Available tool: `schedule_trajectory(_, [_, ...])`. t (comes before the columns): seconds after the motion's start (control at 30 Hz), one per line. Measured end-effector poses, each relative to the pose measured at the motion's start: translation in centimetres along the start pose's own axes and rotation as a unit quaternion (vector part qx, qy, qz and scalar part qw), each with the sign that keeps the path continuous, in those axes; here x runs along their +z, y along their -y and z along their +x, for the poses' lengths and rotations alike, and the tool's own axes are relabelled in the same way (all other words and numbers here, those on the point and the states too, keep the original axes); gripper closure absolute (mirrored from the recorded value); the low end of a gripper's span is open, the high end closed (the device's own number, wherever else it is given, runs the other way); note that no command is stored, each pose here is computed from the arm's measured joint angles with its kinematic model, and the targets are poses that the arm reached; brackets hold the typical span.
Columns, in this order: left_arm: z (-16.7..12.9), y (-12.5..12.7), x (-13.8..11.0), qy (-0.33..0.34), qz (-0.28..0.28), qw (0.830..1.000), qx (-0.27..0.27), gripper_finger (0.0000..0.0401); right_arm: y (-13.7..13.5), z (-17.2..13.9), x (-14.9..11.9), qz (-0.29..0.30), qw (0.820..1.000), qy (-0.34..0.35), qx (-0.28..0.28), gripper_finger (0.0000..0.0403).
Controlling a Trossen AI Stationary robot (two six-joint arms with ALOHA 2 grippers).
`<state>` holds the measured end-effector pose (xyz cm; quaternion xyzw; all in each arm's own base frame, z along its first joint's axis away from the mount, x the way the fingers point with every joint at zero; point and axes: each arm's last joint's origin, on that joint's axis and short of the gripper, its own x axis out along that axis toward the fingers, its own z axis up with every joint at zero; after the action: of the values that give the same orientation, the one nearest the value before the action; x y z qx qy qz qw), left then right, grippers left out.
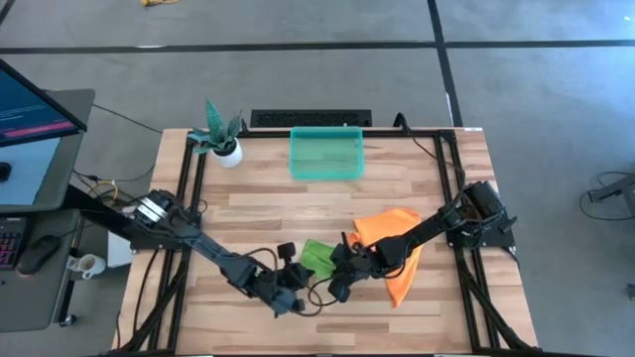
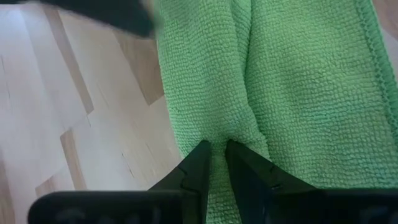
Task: Roll towel into tight, uniform cylinder
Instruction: Roll the green microfiber towel
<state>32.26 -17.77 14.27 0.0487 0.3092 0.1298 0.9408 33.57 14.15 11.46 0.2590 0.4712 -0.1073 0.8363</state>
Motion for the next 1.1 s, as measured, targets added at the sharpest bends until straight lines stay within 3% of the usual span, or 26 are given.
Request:
schedule_trajectory(0.33, [2.9,-1.8,-0.9,-0.06,-0.029,0.998,-0.005,0.0401,0.0,0.0,0.0,0.002,1.0,0.0,0.0,0.0318])
schedule_trajectory(0.43, [3.0,-2.1,-1.2,-0.086,-0.051,0.995,-0.015,0.0401,0.0,0.0,0.0,0.002,1.0,-0.001,0.0,0.0318])
schedule_trajectory(0.57, [2.9,-2.6,-1.7,-0.116,-0.082,0.99,0.01,0.0401,0.0,0.0,0.1,0.003,1.0,-0.008,0.007,0.0318])
schedule_trajectory(1.1, [2.8,-2.6,-2.0,-0.138,-0.114,0.984,0.003,0.0401,0.1,0.0,0.3,-0.011,1.0,-0.007,0.011,0.0315])
